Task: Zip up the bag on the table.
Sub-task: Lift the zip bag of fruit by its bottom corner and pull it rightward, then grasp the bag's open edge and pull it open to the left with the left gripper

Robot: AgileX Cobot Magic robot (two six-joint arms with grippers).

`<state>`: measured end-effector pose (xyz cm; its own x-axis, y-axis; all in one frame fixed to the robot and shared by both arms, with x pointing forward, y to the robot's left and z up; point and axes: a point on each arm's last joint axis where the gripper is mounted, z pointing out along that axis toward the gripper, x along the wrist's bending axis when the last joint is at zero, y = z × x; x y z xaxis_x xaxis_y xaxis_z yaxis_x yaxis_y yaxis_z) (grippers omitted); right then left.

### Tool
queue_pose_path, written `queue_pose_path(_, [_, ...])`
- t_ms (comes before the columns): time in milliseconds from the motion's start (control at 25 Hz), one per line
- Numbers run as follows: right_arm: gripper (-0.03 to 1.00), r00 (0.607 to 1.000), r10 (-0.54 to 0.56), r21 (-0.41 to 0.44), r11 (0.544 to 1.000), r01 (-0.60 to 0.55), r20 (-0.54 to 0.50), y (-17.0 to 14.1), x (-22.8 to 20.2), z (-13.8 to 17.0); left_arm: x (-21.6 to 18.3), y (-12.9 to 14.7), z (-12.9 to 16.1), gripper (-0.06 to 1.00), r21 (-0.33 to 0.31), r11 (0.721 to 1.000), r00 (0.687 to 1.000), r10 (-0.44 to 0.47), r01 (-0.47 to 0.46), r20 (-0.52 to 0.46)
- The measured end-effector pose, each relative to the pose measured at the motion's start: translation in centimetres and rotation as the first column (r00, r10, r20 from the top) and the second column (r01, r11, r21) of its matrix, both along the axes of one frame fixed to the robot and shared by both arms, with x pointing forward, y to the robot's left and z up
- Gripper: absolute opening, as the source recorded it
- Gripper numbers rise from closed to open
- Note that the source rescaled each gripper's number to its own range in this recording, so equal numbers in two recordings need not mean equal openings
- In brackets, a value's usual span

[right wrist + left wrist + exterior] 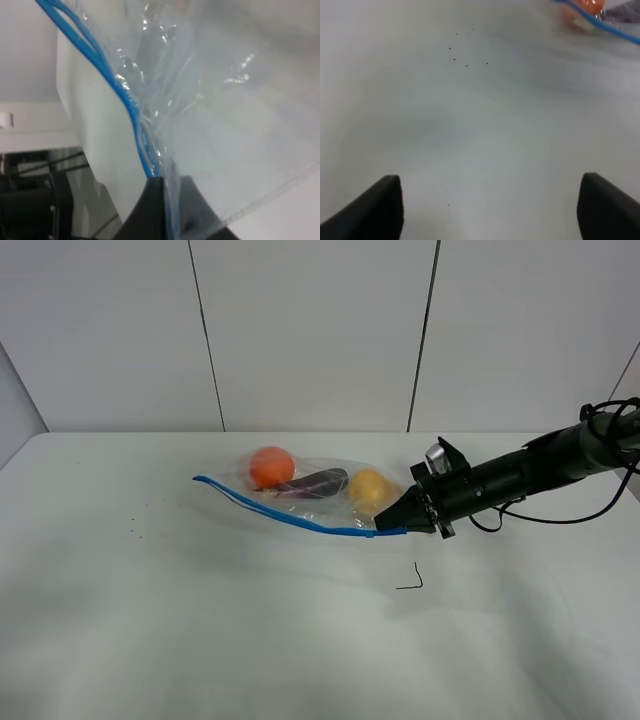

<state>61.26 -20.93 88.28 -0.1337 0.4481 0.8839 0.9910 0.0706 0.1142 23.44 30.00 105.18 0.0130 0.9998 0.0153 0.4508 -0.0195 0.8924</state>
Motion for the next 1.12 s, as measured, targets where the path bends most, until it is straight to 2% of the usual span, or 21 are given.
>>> queue_pose_path(200, [0.0, 0.997, -0.068, 0.02, 0.997, 0.069, -0.025, 0.1, 1.0, 2.3, 0.0, 0.0, 0.0, 1.0, 0.0, 1.0, 1.0, 0.0, 0.0, 0.0])
queue_pose_path(640, [0.0, 0.964, -0.202, 0.098, 0.97, 0.221, -0.172, 0.6, 1.7, 3.3, 0.0, 0.0, 0.0, 1.0, 0.0, 1.0, 1.0, 0.0, 0.0, 0.0])
queue_pose_path(920, [0.0, 0.973, -0.127, 0.1, 0.984, 0.148, -0.191, 4.1, 0.7, 3.4, 0.0, 0.0, 0.0, 1.0, 0.0, 1.0, 1.0, 0.0, 0.0, 0.0])
queue_pose_path(1120, [0.0, 0.978, -0.123, 0.108, 0.984, 0.142, -0.17, 4.5, 0.5, 4.7, 0.0, 0.0, 0.0, 1.0, 0.0, 1.0, 1.0, 0.0, 0.0, 0.0])
